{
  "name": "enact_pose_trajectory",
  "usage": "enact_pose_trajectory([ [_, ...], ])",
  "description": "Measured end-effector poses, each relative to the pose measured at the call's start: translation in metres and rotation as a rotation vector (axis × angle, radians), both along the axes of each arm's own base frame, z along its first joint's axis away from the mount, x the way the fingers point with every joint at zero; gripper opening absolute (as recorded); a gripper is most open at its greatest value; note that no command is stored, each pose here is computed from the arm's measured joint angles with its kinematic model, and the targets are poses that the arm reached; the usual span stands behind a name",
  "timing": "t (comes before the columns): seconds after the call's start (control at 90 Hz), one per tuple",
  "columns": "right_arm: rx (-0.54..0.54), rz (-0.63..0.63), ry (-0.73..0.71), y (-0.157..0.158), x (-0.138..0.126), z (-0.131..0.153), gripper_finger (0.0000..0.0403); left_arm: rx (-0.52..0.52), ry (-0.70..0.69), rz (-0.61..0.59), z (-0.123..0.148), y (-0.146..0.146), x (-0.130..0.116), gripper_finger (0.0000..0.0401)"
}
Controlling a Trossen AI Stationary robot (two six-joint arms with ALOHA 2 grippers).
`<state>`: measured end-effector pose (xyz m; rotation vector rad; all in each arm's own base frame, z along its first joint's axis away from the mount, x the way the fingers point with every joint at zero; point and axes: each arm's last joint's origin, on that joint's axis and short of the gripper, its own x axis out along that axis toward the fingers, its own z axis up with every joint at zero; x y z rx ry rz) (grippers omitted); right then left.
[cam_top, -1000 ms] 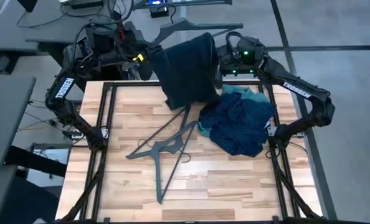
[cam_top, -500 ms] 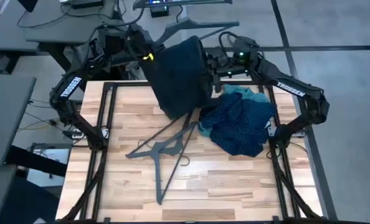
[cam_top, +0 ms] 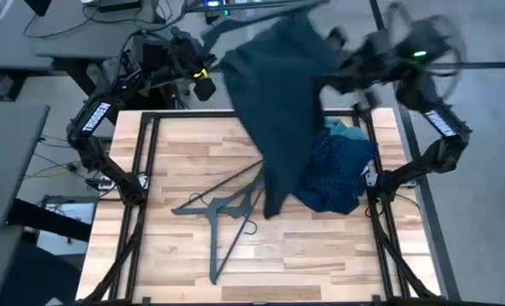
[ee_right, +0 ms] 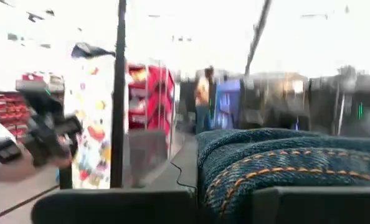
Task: Hang clothes
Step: Unhang the black pants from the rack
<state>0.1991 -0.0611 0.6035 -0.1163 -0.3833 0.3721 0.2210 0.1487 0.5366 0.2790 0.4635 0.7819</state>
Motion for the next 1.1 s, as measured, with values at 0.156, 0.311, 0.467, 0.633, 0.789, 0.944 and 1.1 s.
enact_pose_trajectory([
  [0.156, -0.049, 0.0, -0.079, 0.011, -0.023, 0.022, 0.0001, -0.027, -0.019, -0.002, -0.001, 0.0, -0.001, 0.0008],
  [0.311, -0.051, 0.03, -0.096, 0.017, -0.024, 0.026, 0.0001, -0.075, -0.043, 0.021, -0.004, 0.002, 0.002, 0.0014],
  [0.467, -0.059, 0.152, -0.061, 0.025, -0.002, 0.02, 0.0, -0.187, 0.003, 0.065, -0.02, 0.009, 0.011, 0.0026],
  [0.633, -0.096, 0.291, -0.059, 0.035, 0.015, 0.015, 0.0, -0.284, 0.138, 0.224, -0.05, 0.025, 0.024, 0.0038],
  [0.789, -0.083, 0.287, -0.053, 0.033, 0.036, 0.01, 0.0, -0.341, 0.241, 0.206, -0.068, 0.028, 0.037, 0.0038],
  [0.944, -0.08, 0.269, -0.083, 0.03, 0.046, 0.011, 0.0, -0.432, 0.362, 0.183, -0.09, 0.032, 0.049, 0.0038],
  [1.1, -0.15, 0.243, -0.217, 0.036, 0.017, 0.036, 0.0, -0.51, 0.367, 0.144, -0.098, 0.035, 0.056, 0.0038],
])
